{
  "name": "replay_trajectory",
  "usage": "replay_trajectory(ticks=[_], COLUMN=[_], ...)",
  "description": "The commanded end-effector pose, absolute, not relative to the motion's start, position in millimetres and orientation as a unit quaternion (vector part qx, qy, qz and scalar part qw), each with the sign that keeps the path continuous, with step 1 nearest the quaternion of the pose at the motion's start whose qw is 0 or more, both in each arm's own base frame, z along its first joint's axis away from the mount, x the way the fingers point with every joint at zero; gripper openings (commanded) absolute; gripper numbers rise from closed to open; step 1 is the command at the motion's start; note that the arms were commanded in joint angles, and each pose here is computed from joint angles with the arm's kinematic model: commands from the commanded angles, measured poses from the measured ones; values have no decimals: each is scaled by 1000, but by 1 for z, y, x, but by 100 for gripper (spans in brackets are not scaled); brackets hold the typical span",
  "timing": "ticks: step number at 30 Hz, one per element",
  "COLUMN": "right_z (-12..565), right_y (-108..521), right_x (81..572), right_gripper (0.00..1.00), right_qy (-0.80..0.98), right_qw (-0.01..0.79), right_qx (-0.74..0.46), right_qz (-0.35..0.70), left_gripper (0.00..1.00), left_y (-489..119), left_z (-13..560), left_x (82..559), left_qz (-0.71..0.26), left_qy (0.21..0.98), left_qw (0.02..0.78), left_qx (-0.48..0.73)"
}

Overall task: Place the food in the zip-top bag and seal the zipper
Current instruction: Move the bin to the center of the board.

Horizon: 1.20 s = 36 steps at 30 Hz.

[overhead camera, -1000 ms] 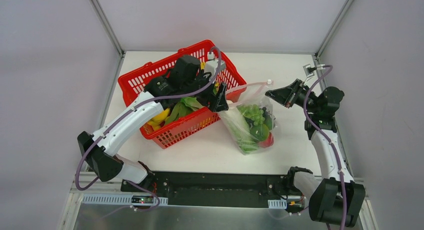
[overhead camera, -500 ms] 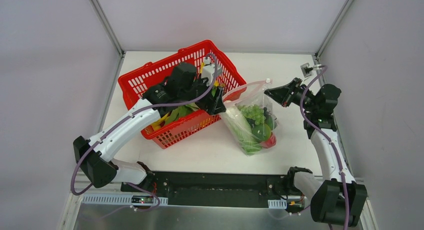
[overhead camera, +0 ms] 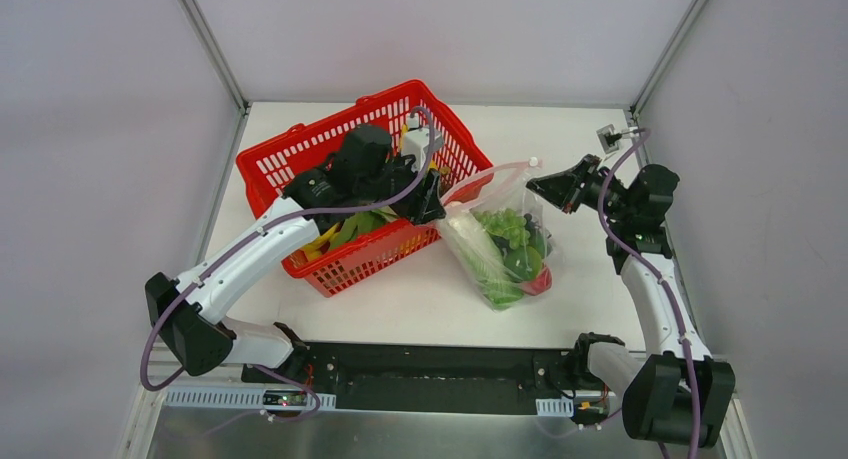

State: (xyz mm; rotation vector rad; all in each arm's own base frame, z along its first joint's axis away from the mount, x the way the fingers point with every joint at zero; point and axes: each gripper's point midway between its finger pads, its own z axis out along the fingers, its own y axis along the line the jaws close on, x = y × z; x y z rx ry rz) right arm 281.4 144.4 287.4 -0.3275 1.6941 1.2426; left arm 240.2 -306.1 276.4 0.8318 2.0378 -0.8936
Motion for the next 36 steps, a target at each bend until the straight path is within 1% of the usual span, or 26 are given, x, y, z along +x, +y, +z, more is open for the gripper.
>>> replay_trajectory(ticks=[1, 6, 8, 10, 11, 12, 13, 14, 15, 16, 17, 18, 24, 28, 30, 32, 34, 36], right_z=[316, 315, 313, 313, 313, 313, 313, 313, 314, 316, 319, 322, 339, 342, 342, 345, 346, 348], right_y=[150, 150, 150, 150, 150, 150, 150, 151, 151, 151, 152, 153, 155, 152, 151, 148, 147, 147], right_x=[277, 276, 277, 277, 277, 277, 276, 276, 276, 275, 272, 269, 255, 252, 248, 250, 249, 248], right_gripper=[3, 6, 6, 7, 7, 7, 6, 4, 2, 0, 0, 0, 0, 0, 0, 0, 0, 0], right_qy=[670, 670, 673, 675, 675, 674, 674, 673, 673, 673, 671, 667, 652, 650, 647, 648, 648, 649], right_qw=[505, 505, 502, 498, 498, 497, 495, 493, 491, 490, 488, 489, 509, 535, 545, 558, 563, 564], right_qx=[-185, -189, -187, -186, -189, -191, -193, -196, -196, -195, -198, -205, -215, -196, -192, -175, -171, -167], right_qz=[512, 510, 510, 511, 511, 512, 514, 516, 517, 520, 523, 525, 519, 503, 498, 488, 483, 482], left_gripper=[46, 40, 29, 25, 22, 21, 25, 35, 49, 59, 65, 70, 84, 89, 93, 99, 99, 99], left_y=[-313, -313, -314, -314, -315, -315, -316, -315, -315, -315, -314, -314, -306, -294, -290, -286, -278, -272], left_z=[273, 267, 266, 264, 263, 263, 263, 264, 266, 269, 273, 277, 312, 323, 323, 327, 329, 322], left_x=[230, 228, 224, 224, 223, 222, 221, 221, 221, 221, 222, 222, 214, 205, 197, 185, 174, 164], left_qz=[-361, -359, -365, -365, -367, -368, -369, -369, -370, -370, -372, -372, -389, -394, -413, -434, -447, -449], left_qy=[791, 794, 792, 793, 792, 791, 790, 791, 790, 788, 787, 785, 758, 755, 752, 742, 734, 739], left_qw=[354, 343, 335, 330, 328, 325, 323, 323, 326, 331, 337, 343, 389, 408, 410, 415, 422, 412], left_qx=[344, 351, 357, 360, 362, 365, 367, 367, 365, 363, 360, 358, 351, 329, 310, 298, 289, 285])
